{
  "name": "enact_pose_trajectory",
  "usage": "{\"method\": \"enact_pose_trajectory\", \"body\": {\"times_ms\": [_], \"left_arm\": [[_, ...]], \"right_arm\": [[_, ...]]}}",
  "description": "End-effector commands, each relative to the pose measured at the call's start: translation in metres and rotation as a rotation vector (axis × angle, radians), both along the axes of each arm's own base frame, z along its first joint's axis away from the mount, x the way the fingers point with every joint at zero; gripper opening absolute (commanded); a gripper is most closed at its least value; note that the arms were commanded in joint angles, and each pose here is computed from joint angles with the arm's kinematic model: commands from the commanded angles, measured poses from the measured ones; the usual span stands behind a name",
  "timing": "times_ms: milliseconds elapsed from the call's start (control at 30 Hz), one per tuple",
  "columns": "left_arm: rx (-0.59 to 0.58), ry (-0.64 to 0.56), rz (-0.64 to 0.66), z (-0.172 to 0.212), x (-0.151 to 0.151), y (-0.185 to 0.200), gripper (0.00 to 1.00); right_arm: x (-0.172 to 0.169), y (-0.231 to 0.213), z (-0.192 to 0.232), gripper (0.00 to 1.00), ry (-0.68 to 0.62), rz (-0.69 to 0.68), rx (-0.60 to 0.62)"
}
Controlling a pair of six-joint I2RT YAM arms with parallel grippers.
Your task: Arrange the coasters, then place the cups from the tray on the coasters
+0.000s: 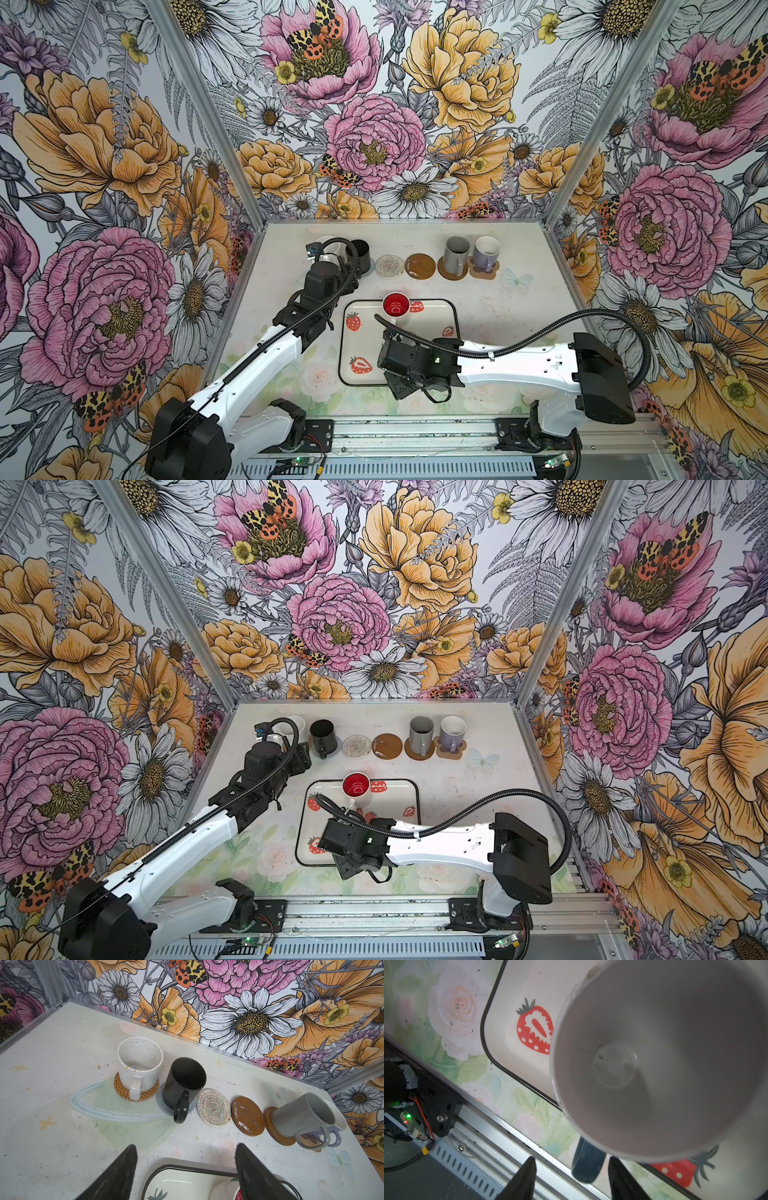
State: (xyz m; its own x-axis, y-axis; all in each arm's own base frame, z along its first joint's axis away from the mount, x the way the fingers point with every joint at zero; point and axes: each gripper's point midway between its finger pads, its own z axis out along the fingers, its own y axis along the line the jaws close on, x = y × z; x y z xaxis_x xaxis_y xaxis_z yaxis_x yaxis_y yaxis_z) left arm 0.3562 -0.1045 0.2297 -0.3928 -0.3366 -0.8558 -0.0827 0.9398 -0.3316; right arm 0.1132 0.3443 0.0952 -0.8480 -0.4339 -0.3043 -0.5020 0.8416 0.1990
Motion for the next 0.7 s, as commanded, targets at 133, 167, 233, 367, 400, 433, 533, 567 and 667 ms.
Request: {"method": "enact_pose_trajectory", "body": {"times_ms": [133, 167, 233, 367, 400, 433, 533, 567, 667], "left_arm": [[-0.023, 0.001, -0.004, -0.005, 0.007, -0.001, 0.76], [-0.023, 0.000, -0.005, -0.005, 0.007, -0.002, 0.76], [-0.023, 0.005, -0.007, -0.007, 0.008, -0.003, 0.76], [-0.023, 0.006, -0.008, -0.007, 0.009, -0.003, 0.76], [-0.023, 0.007, -0.005, -0.008, 0.008, -0.002, 0.76], [-0.022, 0.008, -0.005, -0.008, 0.009, -0.002, 0.76], [-0.020, 0.011, -0.002, -0.010, 0.009, 0.000, 0.76], [-0.020, 0.013, -0.002, -0.010, 0.009, 0.000, 0.76], [-0.023, 0.015, -0.004, -0.012, 0.011, 0.000, 0.76]], "right_arm": [[0.011, 0.008, -0.005, 0.47, 0.008, -0.022, 0.035], [0.012, 0.008, -0.006, 0.45, 0.011, -0.026, 0.036], [0.013, 0.009, -0.007, 0.43, 0.015, -0.026, 0.038], [0.014, 0.009, -0.011, 0.39, 0.028, -0.027, 0.033], [0.014, 0.009, -0.012, 0.37, 0.032, -0.028, 0.032], [0.014, 0.009, -0.013, 0.37, 0.034, -0.029, 0.031], [0.015, 0.008, -0.016, 0.34, 0.040, -0.032, 0.023], [0.016, 0.008, -0.017, 0.33, 0.043, -0.035, 0.021], [0.017, 0.008, -0.021, 0.33, 0.048, -0.040, 0.013]]}}
